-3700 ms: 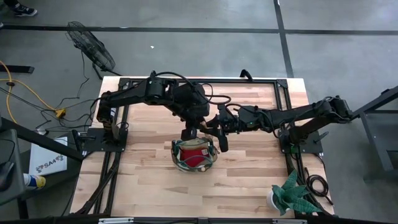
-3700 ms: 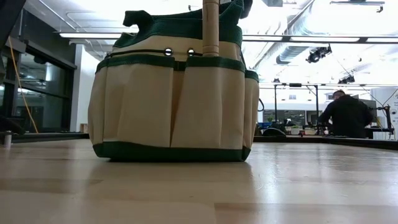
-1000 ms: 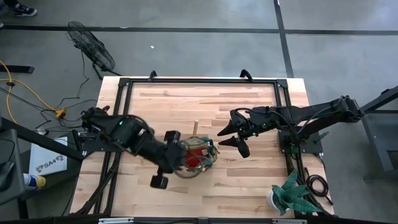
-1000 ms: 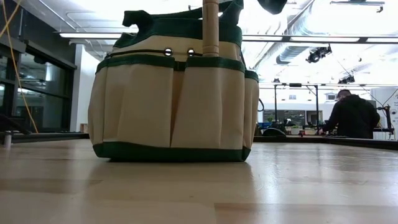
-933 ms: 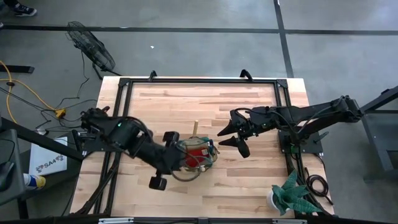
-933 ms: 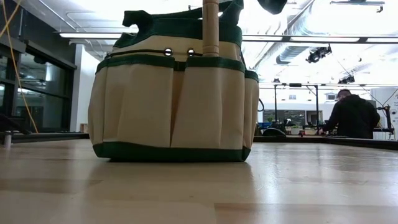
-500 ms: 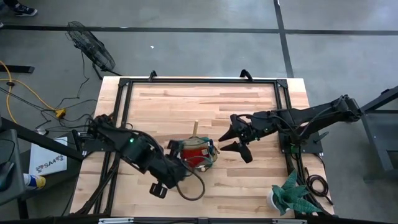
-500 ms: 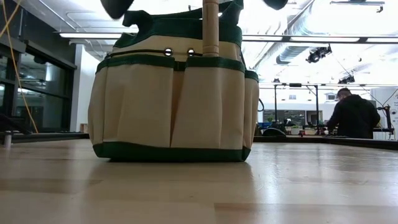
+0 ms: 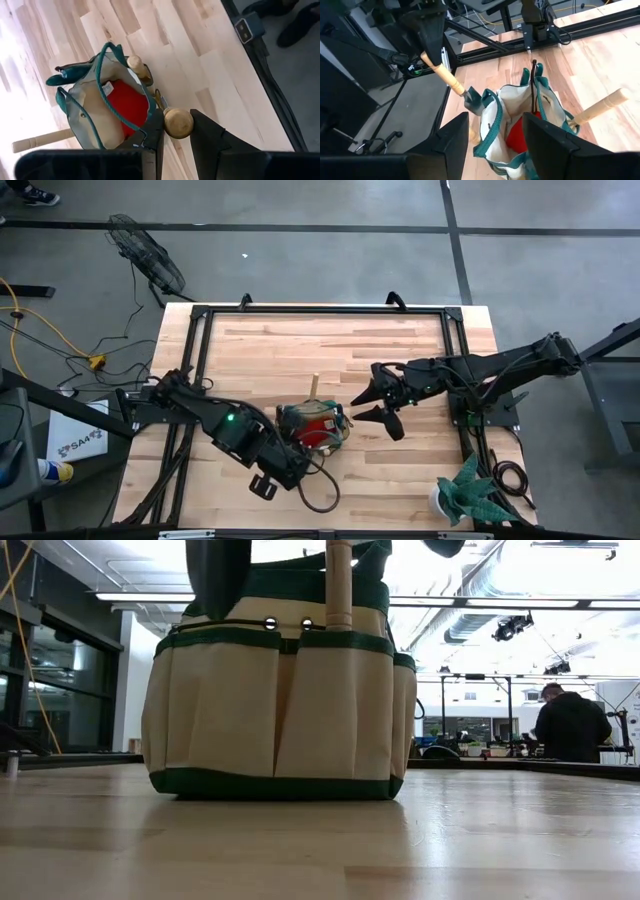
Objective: Pick & Place Garden tools in Gardening bag
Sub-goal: Put the light brown trowel into the white gardening bag
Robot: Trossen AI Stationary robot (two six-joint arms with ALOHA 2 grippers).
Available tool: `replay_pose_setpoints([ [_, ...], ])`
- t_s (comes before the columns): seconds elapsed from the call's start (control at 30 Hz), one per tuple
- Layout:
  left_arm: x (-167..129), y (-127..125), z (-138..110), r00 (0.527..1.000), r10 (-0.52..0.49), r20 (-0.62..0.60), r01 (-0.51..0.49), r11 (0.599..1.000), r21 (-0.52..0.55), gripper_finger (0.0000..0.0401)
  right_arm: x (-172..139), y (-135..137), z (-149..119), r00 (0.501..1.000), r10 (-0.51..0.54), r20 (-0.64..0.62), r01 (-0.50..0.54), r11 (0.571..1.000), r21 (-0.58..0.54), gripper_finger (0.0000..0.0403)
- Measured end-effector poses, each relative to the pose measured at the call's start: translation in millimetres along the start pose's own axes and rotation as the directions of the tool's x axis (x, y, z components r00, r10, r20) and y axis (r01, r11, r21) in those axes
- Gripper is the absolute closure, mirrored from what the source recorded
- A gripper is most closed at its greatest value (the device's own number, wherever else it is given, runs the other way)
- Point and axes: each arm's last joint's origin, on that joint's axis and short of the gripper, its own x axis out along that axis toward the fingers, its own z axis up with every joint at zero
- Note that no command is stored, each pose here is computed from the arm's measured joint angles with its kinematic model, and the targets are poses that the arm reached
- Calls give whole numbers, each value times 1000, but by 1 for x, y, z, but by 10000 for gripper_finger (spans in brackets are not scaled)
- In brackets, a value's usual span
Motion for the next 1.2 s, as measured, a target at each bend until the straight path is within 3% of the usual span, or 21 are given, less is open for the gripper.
replay_pose_setpoints([
  [0.53,6,9,2,999,29,-16,-29,999,-46,340,0,-1,0,1000,-24,12,24,1000,0,227],
  [0.9,44,14,-5,990,19,-142,-32,995,-92,340,0,-1,1,1000,-23,14,23,1000,0,227],
  [1.2,63,21,-3,992,24,-122,-38,993,-116,340,0,-1,1,1000,-23,13,23,1000,7,227],
])
